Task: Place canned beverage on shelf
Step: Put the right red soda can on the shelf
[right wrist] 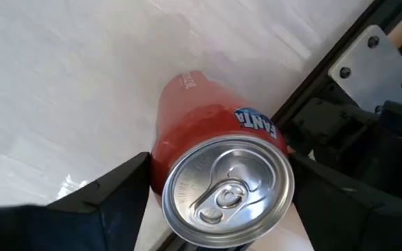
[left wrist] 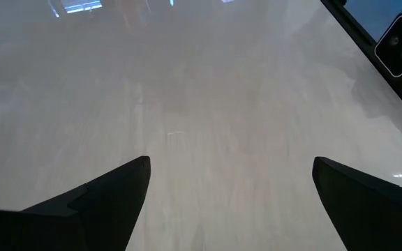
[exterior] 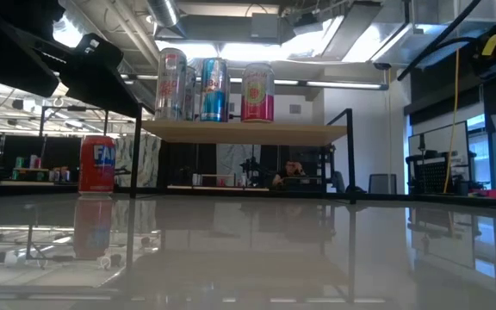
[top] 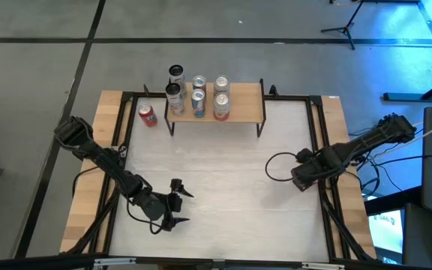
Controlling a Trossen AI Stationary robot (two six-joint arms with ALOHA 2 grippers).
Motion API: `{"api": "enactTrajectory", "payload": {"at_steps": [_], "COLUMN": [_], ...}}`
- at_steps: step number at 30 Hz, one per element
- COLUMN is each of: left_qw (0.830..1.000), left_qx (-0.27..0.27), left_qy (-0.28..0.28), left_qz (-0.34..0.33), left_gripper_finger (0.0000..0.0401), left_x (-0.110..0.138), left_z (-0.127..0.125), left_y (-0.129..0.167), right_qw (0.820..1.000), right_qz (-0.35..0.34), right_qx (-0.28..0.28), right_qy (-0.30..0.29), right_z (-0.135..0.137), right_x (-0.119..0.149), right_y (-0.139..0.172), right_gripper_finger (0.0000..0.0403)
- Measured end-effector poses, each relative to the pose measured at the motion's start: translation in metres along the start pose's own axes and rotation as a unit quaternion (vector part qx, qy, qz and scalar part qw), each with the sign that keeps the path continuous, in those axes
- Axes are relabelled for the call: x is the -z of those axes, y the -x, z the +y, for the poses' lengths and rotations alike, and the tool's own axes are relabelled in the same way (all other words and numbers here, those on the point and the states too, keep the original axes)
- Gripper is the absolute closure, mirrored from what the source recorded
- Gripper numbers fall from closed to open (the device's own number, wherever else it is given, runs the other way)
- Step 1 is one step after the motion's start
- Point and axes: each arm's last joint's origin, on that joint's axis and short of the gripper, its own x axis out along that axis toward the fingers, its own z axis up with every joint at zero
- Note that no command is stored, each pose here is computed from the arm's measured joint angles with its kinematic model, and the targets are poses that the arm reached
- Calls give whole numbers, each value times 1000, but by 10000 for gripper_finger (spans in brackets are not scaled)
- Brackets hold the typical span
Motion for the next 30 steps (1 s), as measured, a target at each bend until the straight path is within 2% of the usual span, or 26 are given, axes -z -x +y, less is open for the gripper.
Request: {"api": "enactTrajectory", "payload": {"at_steps": [4, 11, 16, 21, 25, 30], "left_qw": [1000, 1000, 1000, 1000, 1000, 1000], "left_qx": [2, 3, 2, 2, 2, 0], "left_qy": [0, 0, 0, 0, 2, 4], "left_qz": [1, 1, 1, 1, -2, -3], "left_gripper_finger": [12, 12, 12, 12, 12, 12], "left_x": [0, 0, 0, 0, -1, -1], "left_z": [0, 0, 0, 0, 0, 1], "left_y": [0, 0, 0, 0, 0, -1], "right_qw": [1000, 1000, 1000, 999, 1000, 999], "right_qz": [-2, -15, -13, 31, 12, -3], "right_qx": [0, -8, -11, -13, -21, -27], "right_qy": [-16, -17, -17, -3, 9, 25], "right_z": [0, 4, 4, 4, 7, 8], "right_x": [0, -2, -2, 0, -1, -2], "right_y": [0, -2, -11, -31, -30, -29], "right_gripper_finger": [92, 48, 34, 44, 62, 105]}}
